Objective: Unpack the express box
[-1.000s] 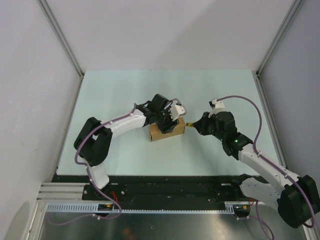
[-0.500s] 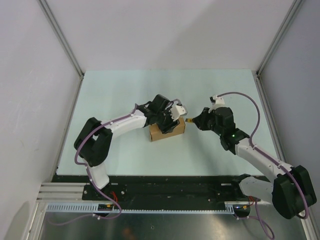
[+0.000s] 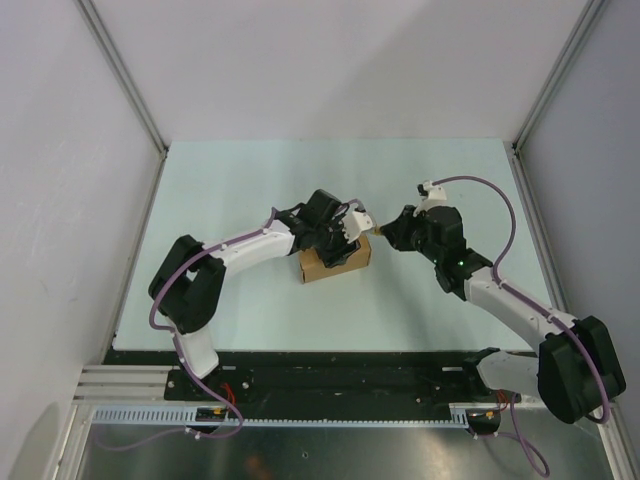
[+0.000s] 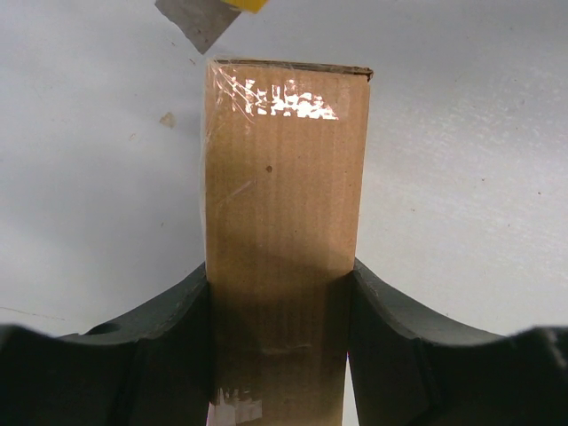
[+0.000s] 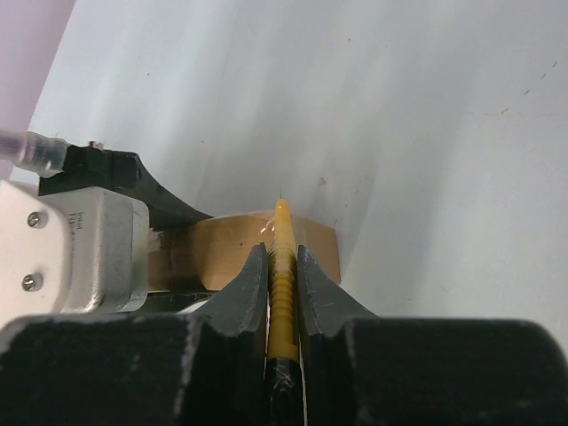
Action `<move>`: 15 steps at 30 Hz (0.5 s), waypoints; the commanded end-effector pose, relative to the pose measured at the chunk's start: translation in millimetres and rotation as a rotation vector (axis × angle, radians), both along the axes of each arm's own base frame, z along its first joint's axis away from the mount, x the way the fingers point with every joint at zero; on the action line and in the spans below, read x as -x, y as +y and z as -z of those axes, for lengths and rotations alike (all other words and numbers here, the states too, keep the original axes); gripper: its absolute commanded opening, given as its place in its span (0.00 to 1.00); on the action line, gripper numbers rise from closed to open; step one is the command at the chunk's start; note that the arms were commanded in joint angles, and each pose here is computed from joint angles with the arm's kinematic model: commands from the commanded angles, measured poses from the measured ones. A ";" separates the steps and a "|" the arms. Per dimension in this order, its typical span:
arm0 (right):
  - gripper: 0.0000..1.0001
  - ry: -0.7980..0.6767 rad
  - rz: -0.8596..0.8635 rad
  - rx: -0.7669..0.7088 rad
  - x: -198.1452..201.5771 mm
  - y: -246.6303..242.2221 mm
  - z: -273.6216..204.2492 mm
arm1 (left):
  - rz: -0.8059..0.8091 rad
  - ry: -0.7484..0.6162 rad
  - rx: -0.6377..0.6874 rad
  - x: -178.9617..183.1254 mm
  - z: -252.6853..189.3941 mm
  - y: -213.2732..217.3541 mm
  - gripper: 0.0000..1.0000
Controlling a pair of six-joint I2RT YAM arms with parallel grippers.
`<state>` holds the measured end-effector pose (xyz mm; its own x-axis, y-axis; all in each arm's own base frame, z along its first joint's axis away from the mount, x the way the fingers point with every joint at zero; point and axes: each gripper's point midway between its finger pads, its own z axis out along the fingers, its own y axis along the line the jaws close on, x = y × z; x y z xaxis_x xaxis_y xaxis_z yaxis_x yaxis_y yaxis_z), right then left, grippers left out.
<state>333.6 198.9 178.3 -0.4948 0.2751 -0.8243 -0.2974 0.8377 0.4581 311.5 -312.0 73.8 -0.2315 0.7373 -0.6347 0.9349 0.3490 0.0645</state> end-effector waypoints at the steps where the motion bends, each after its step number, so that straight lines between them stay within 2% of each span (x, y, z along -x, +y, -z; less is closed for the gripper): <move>1: 0.00 -0.066 0.019 -0.027 -13.2 2.5 -24.0 | -0.032 0.045 -0.163 6.4 38.9 26.6 0.35; 15: 0.00 -0.015 -0.017 0.000 -7.3 10.0 -6.0 | -0.033 0.046 -0.166 7.6 39.6 28.0 0.35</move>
